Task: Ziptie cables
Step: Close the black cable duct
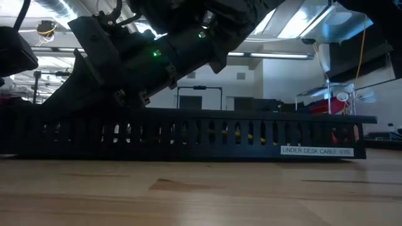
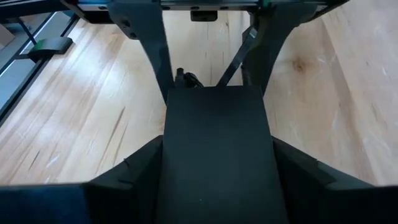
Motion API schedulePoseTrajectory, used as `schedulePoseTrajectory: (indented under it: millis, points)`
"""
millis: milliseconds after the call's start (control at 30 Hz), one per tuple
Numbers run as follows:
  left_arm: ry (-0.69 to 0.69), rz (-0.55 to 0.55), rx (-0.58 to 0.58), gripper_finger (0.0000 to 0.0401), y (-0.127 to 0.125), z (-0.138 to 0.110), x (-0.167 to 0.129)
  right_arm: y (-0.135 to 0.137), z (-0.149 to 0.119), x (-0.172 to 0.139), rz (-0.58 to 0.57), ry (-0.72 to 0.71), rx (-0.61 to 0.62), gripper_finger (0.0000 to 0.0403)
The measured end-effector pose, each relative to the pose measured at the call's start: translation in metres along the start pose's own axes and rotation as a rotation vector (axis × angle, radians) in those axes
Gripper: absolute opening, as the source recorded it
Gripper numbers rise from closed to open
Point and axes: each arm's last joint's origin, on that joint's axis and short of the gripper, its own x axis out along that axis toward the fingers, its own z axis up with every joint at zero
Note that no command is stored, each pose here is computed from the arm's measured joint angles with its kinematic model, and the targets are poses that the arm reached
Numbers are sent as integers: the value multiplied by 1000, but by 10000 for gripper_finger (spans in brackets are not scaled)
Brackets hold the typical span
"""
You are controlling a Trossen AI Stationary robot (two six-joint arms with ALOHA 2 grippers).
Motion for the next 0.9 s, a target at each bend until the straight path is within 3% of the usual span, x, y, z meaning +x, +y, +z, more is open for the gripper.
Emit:
schedulePoseTrajectory:
  millis: [167,667,900]
  points:
    - [-1,1,24,219,0,0,0,-1,2,0,-13,-19,-5,230]
    - [-9,5,13,225,2,6,5,-4,2,5,-46,-84,-20,230]
    - [-9,6,-9,226,2,6,5,-2,-1,5,-39,-49,3,230]
